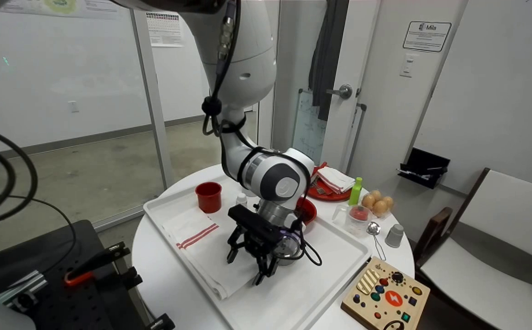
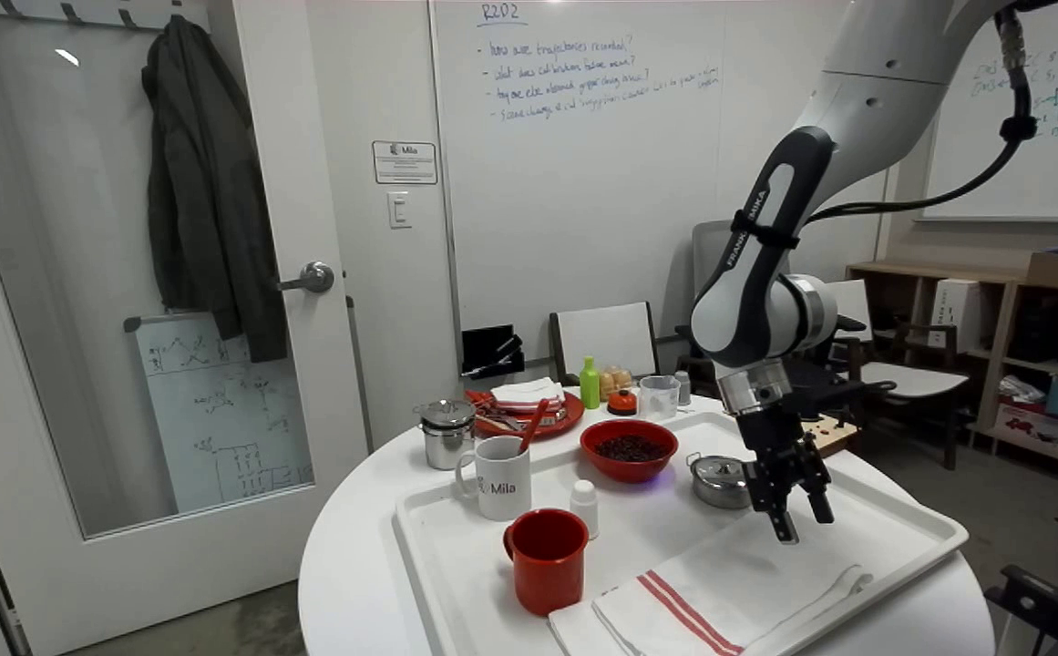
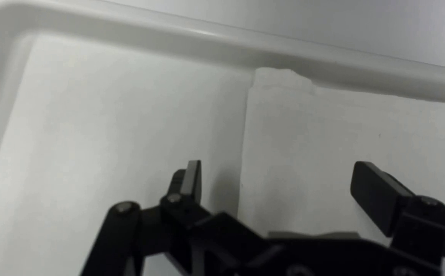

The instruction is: Fold the white and red towel from right to left

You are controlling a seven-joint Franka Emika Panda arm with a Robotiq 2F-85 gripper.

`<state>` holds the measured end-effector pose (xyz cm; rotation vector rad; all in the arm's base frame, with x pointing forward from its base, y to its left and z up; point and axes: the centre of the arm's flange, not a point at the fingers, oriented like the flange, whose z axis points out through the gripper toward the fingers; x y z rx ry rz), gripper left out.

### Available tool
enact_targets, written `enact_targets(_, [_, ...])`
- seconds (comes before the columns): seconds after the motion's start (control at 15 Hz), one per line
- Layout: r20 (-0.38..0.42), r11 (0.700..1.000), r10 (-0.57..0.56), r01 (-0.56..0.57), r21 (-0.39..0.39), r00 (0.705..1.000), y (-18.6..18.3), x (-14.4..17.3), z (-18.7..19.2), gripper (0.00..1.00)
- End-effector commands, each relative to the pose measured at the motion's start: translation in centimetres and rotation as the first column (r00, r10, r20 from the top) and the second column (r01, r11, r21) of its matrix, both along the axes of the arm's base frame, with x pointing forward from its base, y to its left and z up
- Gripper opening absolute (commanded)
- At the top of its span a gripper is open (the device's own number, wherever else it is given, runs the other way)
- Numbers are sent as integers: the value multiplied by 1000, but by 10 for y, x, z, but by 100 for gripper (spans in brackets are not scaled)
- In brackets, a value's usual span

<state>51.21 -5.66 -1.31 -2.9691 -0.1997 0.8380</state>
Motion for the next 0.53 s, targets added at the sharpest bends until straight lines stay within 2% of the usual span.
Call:
enact_targets(0.0, [-14, 1000, -15, 15, 10, 1000, -4, 4, -7, 73])
enact_targets(0.47, [-13, 1000, -21, 21, 20, 1000, -6, 0, -6, 22])
